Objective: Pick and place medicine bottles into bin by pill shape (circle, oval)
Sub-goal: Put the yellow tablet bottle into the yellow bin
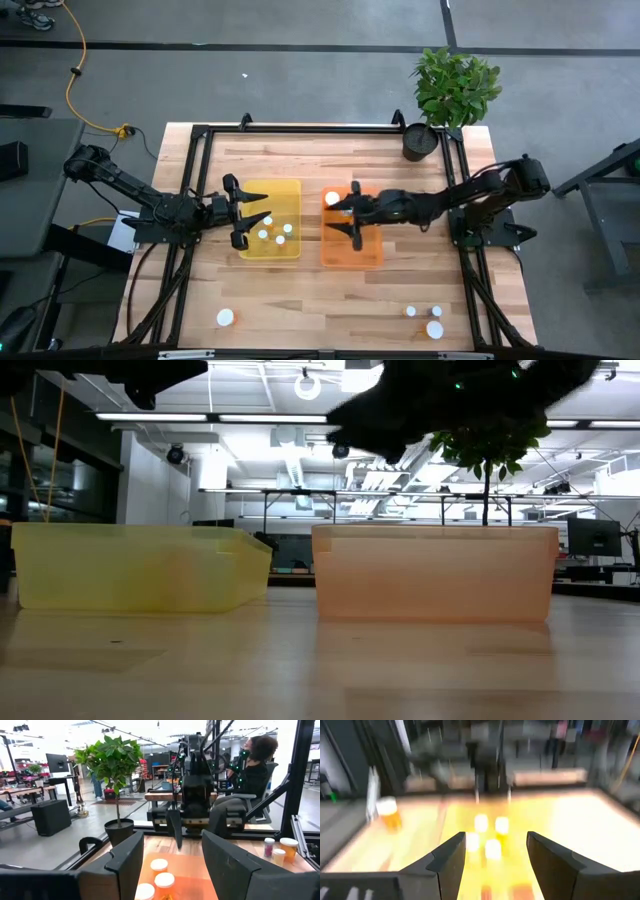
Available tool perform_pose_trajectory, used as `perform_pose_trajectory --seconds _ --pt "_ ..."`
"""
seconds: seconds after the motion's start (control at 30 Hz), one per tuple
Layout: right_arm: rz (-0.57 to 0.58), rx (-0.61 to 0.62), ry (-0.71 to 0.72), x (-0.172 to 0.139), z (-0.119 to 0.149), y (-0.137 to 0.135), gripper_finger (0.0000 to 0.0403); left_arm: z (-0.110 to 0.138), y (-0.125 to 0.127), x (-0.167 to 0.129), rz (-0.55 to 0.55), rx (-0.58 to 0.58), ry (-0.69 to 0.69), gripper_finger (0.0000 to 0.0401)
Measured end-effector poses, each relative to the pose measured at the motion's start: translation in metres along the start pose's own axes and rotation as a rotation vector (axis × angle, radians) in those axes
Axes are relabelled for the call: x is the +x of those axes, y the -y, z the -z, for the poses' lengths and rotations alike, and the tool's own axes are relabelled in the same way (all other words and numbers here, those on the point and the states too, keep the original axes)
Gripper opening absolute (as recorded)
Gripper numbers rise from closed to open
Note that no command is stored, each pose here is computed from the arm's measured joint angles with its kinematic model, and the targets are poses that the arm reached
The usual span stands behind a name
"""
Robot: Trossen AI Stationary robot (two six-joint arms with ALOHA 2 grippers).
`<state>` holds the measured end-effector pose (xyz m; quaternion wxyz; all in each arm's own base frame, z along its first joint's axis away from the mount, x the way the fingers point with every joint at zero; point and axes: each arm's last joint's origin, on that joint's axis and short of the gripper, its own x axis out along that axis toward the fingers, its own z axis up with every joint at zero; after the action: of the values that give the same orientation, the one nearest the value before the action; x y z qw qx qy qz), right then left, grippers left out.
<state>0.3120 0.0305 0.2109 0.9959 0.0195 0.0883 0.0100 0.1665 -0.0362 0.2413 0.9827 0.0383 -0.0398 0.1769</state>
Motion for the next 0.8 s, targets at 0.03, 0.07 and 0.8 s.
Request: perform_pose_trajectory --seconds 0.03,0.07,0.8 --pt "-0.001 0.008 -0.075 0.004 -0.002 -0.003 0.0204 0.0 0.0 0.0 0.0 0.0 0.0 0.0188" --pt "-0.002 0.022 -0.161 0.006 -0.004 -0.006 0.0204 0.0 0.0 0.0 0.0 0.0 0.0 0.0188" --pt "0.19 0.499 -0.91 -0.104 -0.027 -0.183 0.0204 -0.002 0.0 0.0 0.004 -0.2 0.014 0.0188"
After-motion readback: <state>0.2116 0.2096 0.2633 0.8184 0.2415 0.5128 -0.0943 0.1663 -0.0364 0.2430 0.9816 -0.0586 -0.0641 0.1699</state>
